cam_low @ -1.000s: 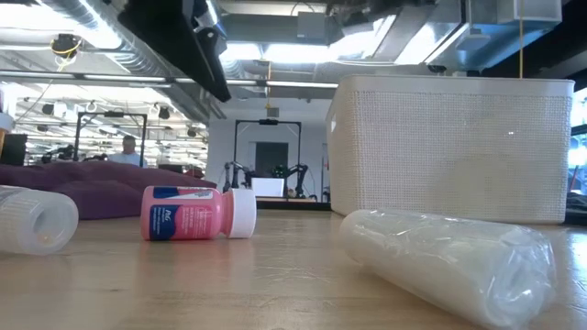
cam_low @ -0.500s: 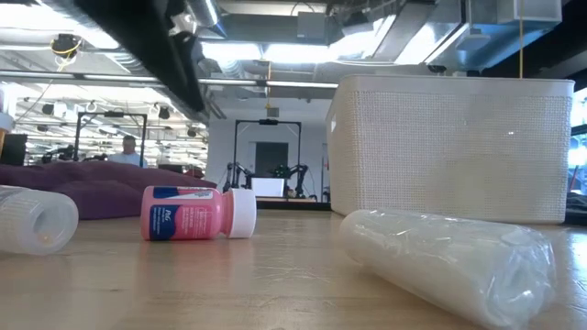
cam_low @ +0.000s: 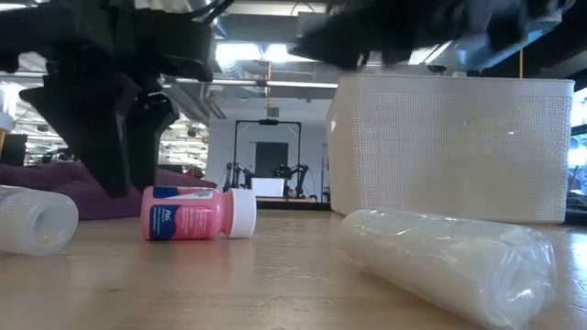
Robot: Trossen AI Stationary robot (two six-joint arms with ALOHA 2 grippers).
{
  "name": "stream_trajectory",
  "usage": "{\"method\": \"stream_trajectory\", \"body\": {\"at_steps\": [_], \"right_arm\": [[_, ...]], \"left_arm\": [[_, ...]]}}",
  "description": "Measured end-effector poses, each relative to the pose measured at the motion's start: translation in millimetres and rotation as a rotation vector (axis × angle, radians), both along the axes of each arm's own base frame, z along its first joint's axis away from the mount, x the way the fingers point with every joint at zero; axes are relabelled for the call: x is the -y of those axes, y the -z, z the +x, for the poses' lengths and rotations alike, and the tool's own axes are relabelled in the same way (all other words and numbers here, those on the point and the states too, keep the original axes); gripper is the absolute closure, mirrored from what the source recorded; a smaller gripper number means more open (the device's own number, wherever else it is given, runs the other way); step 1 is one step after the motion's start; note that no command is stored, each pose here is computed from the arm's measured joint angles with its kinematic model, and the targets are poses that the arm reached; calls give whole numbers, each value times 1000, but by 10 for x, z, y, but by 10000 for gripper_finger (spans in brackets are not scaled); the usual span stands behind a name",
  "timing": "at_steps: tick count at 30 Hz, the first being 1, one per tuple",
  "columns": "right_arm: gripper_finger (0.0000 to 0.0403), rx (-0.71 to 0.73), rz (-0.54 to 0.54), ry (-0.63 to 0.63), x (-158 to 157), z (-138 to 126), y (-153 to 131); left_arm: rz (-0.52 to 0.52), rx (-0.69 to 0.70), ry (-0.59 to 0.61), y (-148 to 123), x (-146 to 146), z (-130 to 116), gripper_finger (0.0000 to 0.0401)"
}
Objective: Pick & place medical supplies in basket/bin
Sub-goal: Put the pink pill bottle into the white bin
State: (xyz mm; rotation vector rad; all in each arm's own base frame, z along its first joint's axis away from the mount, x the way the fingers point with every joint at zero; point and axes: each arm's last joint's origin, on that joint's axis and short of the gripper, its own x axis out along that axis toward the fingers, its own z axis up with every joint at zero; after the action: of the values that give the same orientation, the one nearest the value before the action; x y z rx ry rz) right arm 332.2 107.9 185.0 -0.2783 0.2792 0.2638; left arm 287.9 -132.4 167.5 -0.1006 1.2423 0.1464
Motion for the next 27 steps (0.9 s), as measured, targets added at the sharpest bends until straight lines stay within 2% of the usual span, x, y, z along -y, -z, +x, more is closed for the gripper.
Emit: {"method": "stream_trajectory", "body": {"at_steps": [6, 12, 21, 27], "right_arm": [[164, -8, 29, -4, 178, 226, 471], [164, -16, 105, -31, 299, 320, 779], [164, -51, 126, -25, 268, 512, 1087], [164, -119, 134, -13, 262, 550, 1174]], "left_arm": [[24, 10, -3, -4, -41, 19, 150], [32, 8, 6, -4, -87, 39, 150], [37, 13, 0, -7, -195, 91, 150], [13, 7, 4, -8, -203, 98, 150]]}}
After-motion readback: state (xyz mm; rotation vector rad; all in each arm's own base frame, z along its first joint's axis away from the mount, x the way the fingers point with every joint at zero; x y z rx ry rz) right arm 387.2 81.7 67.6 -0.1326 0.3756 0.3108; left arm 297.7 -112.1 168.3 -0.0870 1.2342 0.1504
